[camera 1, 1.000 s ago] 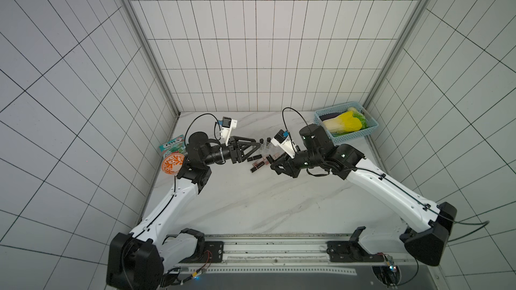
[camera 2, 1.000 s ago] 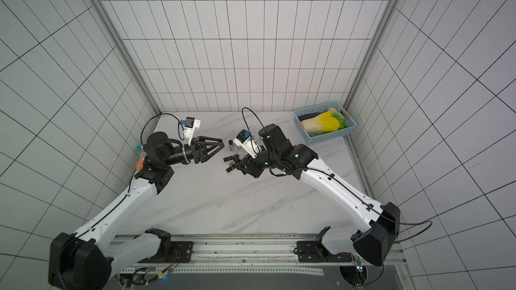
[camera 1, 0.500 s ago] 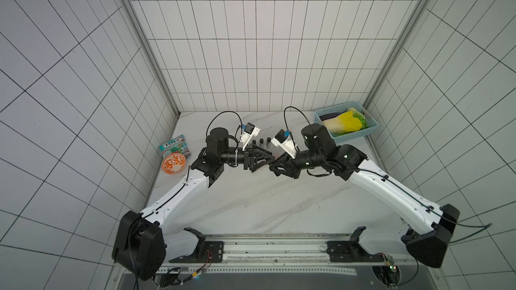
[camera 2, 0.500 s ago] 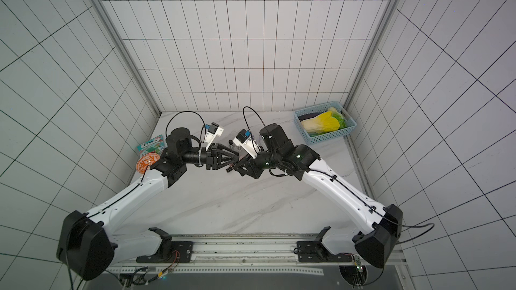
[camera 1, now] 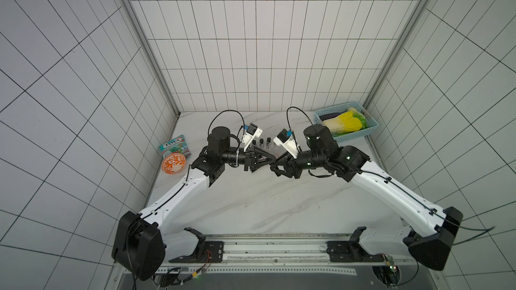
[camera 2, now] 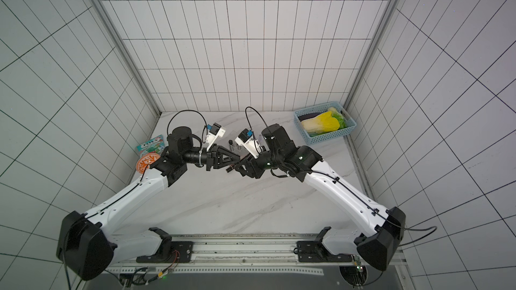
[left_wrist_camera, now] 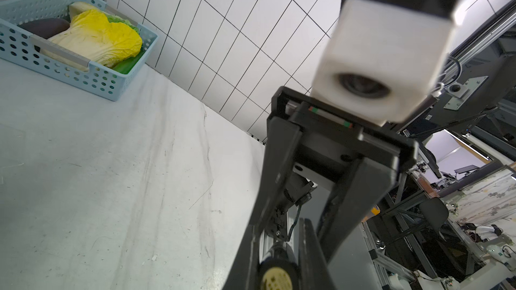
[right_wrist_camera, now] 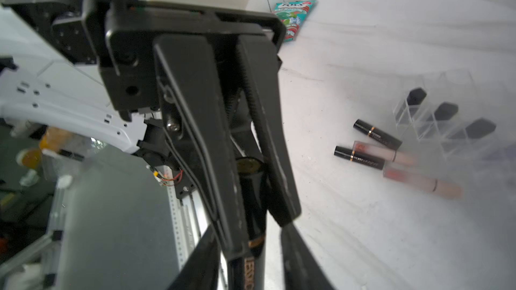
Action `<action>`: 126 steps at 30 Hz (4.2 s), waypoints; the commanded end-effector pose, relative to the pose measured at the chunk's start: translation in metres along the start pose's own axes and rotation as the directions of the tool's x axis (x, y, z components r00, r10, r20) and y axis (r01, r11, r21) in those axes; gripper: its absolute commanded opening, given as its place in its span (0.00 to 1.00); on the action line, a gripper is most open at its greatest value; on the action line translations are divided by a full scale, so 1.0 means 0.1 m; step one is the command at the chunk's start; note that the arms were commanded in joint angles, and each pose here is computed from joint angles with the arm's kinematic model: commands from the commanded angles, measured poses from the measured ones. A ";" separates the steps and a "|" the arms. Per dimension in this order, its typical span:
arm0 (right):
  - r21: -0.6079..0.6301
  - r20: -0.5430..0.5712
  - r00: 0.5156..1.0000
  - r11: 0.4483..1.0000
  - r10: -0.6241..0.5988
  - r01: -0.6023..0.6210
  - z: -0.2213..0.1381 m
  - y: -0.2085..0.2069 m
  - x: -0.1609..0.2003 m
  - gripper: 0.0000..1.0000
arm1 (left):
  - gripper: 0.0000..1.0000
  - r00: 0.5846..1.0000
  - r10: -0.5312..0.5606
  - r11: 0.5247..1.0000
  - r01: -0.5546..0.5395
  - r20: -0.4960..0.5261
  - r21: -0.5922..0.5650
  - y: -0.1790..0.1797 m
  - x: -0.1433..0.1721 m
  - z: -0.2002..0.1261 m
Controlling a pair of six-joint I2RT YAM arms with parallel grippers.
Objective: Arrange the lipsticks in the organizer
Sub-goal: Pick up the lipstick at the center of the board, then place the lipstick in the storage box, then pick up the lipstick at the center of the board.
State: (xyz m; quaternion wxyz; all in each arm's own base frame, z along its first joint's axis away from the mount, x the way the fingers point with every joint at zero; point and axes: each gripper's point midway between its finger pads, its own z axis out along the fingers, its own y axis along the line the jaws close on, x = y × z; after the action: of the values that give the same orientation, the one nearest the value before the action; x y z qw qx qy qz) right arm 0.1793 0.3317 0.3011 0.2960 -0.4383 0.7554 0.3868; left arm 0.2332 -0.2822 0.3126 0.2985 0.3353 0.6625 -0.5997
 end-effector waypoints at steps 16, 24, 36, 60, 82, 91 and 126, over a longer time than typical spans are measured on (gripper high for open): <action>0.460 0.193 0.981 0.884 -0.013 -0.079 -0.62 -0.81 0.25 1.00 | 0.00 0.984 0.179 0.526 -0.110 -0.017 -0.843 1.96 -0.56 -0.55; 0.469 0.204 0.979 0.880 -0.021 -0.079 -0.64 -0.82 0.35 1.00 | 0.00 0.970 0.244 0.439 -0.133 -0.025 -0.889 2.42 -0.64 -0.49; 0.439 0.208 0.978 0.895 -0.019 -0.076 -0.63 -0.77 0.35 0.98 | 0.00 0.983 0.167 0.448 -0.138 -0.069 -0.883 2.83 -0.32 -0.29; 0.423 0.195 0.981 0.903 -0.007 -0.078 -0.59 -0.75 0.41 0.95 | 0.00 0.991 0.080 0.437 -0.129 -0.105 -0.890 2.95 -0.02 -0.24; 0.480 -0.122 0.990 0.877 0.067 0.000 0.12 -1.24 0.67 0.87 | 0.71 0.941 0.227 0.349 0.163 0.252 -0.923 2.03 -0.35 -1.16; 0.455 -0.332 0.943 0.874 -0.007 0.167 0.69 -1.36 0.75 0.85 | 0.71 0.868 0.148 0.330 0.409 0.475 -0.851 1.90 0.02 -1.88; 0.222 -0.540 0.835 0.940 -0.104 0.261 2.14 -1.58 1.00 0.88 | 0.70 0.732 0.063 0.410 0.601 0.679 -0.686 1.81 0.39 -2.44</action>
State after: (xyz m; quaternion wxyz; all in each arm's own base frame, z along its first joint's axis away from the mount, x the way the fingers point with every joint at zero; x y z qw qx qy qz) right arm 0.2975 0.4062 0.0548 0.1672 -0.5404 0.8186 0.1000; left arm 0.3573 -0.0265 0.1889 0.4996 -0.2069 0.7939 -0.2780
